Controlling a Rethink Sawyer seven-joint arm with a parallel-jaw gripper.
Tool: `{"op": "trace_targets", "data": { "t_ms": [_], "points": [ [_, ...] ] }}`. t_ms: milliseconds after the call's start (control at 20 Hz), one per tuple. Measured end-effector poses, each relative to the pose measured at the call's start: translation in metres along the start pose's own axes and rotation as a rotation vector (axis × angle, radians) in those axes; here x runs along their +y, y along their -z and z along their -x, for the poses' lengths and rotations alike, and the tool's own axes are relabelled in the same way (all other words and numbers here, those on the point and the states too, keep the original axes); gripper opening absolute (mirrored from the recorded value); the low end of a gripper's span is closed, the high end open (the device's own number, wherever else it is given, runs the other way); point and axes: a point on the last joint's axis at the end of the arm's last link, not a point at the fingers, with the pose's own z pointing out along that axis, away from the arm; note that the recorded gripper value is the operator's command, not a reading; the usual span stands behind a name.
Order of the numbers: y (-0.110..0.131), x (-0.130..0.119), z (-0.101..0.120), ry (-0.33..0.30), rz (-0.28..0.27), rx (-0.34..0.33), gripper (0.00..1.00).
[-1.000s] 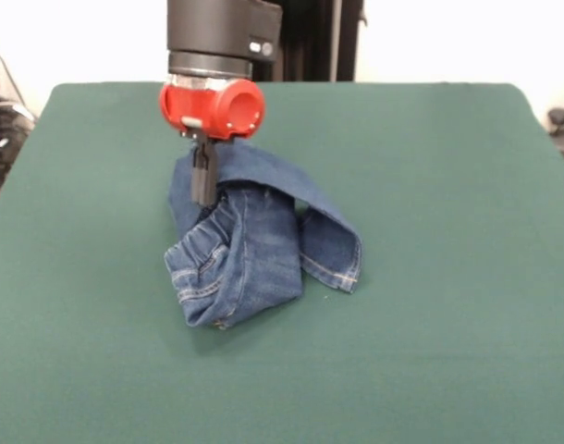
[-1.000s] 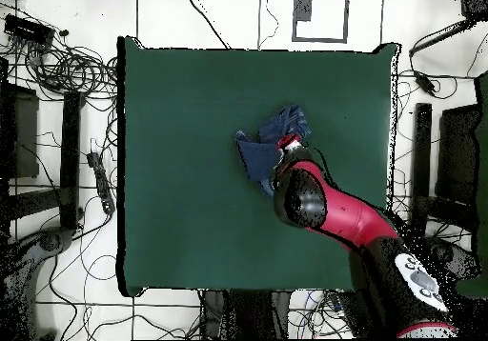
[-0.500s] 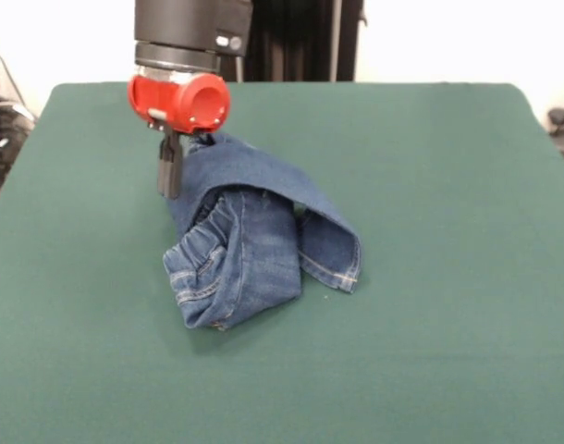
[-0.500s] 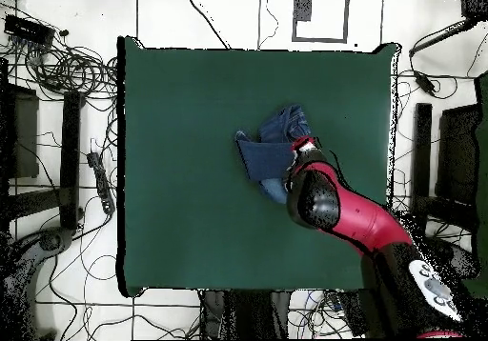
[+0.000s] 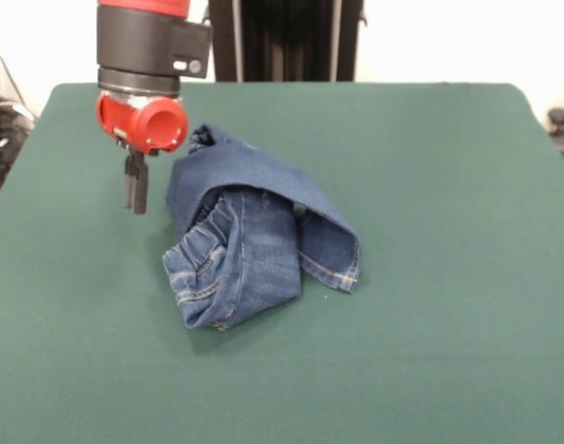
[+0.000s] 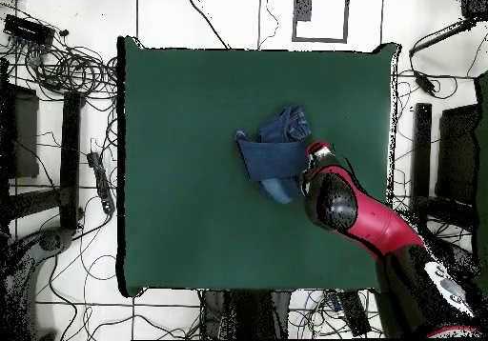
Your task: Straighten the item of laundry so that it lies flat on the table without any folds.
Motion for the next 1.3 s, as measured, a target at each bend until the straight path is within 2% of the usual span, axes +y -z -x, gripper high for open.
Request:
{"op": "trace_targets", "data": {
  "t_ms": [200,350,850,1300],
  "points": [
    [-0.01,-0.014,-0.001,-0.014,0.0,0.005,1.0],
    [-0.01,-0.014,-0.001,-0.014,0.006,-0.003,1.0],
    [0.003,0.009,0.014,-0.008,0.082,-0.098,1.0],
    [0.017,0.036,0.008,-0.008,0.163,-0.134,1.0]
  ]
}}
